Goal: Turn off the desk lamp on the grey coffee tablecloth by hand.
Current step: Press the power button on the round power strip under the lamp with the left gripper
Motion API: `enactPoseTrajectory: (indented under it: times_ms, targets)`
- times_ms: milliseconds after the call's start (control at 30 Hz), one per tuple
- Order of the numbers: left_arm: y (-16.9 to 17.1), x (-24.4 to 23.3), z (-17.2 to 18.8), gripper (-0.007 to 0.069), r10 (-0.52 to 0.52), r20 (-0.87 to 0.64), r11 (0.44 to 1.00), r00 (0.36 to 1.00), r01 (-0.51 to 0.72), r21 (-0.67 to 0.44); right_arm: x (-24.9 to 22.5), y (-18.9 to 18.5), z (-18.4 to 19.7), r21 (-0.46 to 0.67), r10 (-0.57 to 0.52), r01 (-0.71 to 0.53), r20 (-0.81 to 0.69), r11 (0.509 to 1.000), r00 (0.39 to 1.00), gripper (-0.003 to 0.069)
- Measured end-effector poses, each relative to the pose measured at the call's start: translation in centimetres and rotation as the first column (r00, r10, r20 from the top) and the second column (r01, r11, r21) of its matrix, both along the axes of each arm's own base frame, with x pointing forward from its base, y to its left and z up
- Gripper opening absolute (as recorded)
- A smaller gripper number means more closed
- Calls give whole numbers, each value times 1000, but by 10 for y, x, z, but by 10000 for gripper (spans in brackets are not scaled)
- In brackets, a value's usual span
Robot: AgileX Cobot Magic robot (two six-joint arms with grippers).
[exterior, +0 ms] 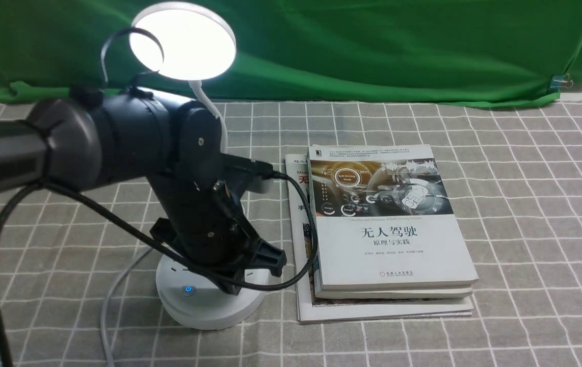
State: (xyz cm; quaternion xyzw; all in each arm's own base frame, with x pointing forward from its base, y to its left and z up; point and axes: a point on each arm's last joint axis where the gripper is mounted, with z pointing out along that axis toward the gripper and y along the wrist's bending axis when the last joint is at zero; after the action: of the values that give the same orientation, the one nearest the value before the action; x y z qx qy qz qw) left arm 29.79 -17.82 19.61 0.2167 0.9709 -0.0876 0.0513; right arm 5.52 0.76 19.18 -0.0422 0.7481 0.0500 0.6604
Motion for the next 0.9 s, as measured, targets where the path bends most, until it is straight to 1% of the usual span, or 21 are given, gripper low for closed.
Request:
enactPoseTrajectory:
  times_ms: [133,333,500,700,800,900]
  targets:
    - [-1,4,-12,-10,7,-32,1000,999,-7,11,0,0,0,0,0,0,0,1000,1000,35]
    - [-2,6,-13,-7,6,-34,1000,999,-6,10,0,0,0,0,0,0,0,1000,1000,35]
    - [-1,4,-7,-6,4,-21,1000,1000,-4,6,0,0,0,0,0,0,0,1000,1000,35]
    - [4,-2,21,-4,-1,55,1000,999,3,-24,0,0,0,0,0,0,0,1000,1000,35]
    - [4,-2,21,-4,-4,57,1000,998,5,-19,0,0,0,0,0,0,0,1000,1000,36]
    - [3,0,11,-4,-6,32,1000,999,6,-3,0,0,0,0,0,0,0,1000,1000,36]
